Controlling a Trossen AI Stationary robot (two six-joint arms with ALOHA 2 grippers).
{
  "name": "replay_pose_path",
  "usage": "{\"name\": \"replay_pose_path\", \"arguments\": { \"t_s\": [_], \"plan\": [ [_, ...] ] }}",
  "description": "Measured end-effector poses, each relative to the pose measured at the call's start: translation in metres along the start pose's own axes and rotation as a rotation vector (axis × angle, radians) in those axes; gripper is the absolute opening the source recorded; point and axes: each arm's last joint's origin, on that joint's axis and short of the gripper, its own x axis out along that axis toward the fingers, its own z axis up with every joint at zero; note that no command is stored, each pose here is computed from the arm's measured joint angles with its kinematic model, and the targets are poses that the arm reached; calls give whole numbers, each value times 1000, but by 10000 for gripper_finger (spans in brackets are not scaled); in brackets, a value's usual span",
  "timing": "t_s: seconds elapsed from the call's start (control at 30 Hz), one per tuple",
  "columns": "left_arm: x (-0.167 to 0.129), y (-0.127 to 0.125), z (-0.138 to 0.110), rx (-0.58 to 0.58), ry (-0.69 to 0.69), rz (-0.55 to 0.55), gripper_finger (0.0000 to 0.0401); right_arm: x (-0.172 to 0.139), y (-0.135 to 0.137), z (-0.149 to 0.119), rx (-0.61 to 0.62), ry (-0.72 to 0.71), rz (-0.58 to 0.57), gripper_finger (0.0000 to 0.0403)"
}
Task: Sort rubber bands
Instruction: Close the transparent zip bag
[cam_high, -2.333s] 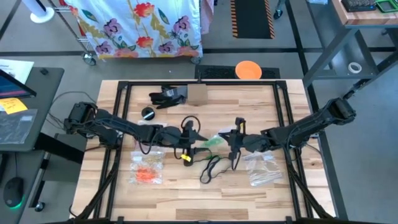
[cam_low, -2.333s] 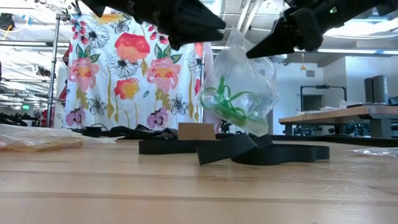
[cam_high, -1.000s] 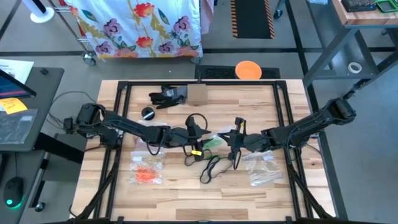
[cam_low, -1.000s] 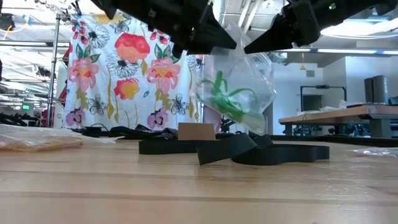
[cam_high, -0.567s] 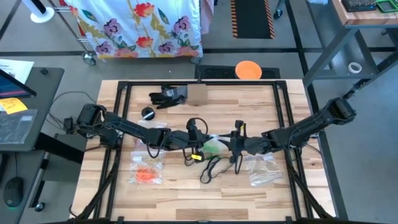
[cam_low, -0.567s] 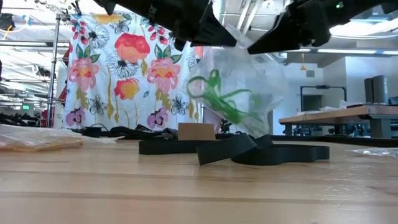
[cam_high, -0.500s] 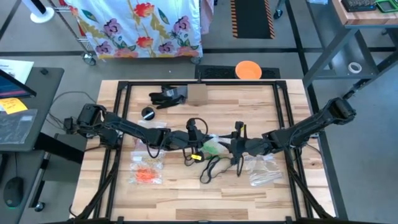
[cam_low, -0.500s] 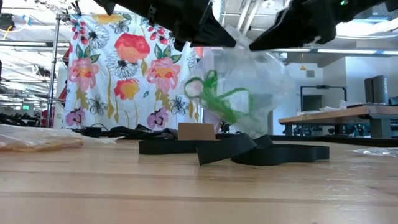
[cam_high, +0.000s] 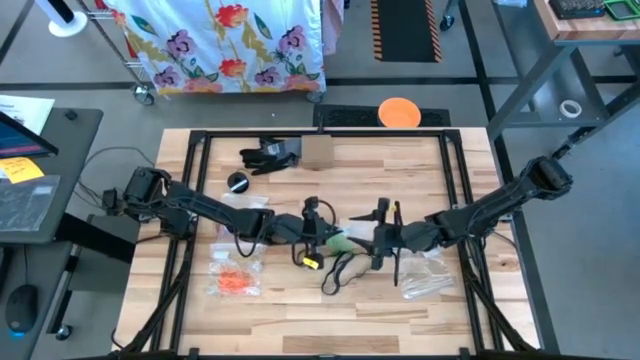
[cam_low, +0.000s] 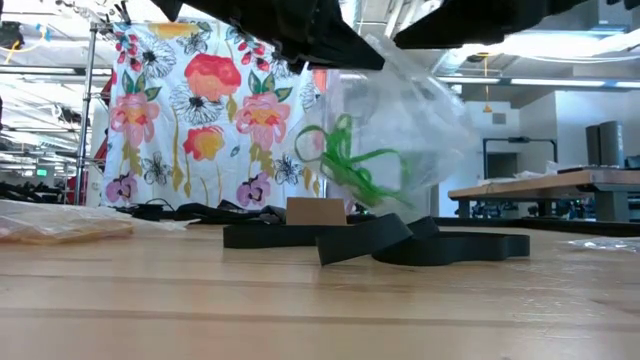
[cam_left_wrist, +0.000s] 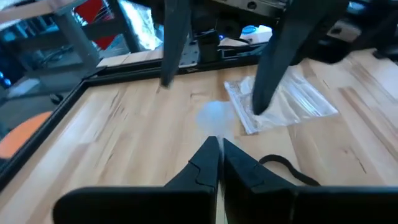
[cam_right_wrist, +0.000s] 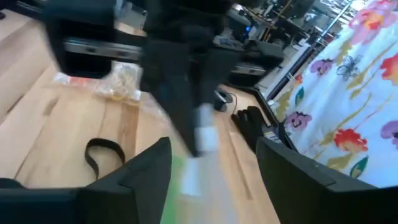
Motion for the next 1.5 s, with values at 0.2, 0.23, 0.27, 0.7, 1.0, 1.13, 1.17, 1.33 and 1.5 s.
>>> {"name": "replay_pose_path", "arguments": {
  "t_s": [0.2, 0.23, 0.27, 0.7, 1.0, 1.13, 1.17, 1.33, 1.5],
  "plan": [
    [-2, -4, 1, 60, -8, -11, 0, 4, -4, 0, 47, -28, 76, 213],
    [-2, -4, 1, 60, -8, -11, 0, 5, -5, 0, 53, -27, 73, 209],
    [-2, -4, 1, 58, -8, -11, 0, 6, -6, 0, 60, -27, 78, 205],
    [-2, -4, 2, 48, -17, -11, 0, 14, -9, -2, 75, -45, 87, 150],
    [-2, -4, 3, 37, -24, -13, 0, 14, -9, -2, 78, -47, 86, 113],
    [-1, -4, 3, 24, -27, -11, 0, 14, -9, -2, 76, -45, 86, 107],
    [-1, -4, 3, 23, -27, -11, 0, 14, -9, -2, 76, -46, 86, 107],
    [-1, -4, 3, 22, -26, -11, 0, 14, -9, -2, 75, -45, 86, 107],
    [-1, -4, 3, 21, -26, -11, 0, 14, -9, -2, 72, -45, 86, 107]
  ]
}}
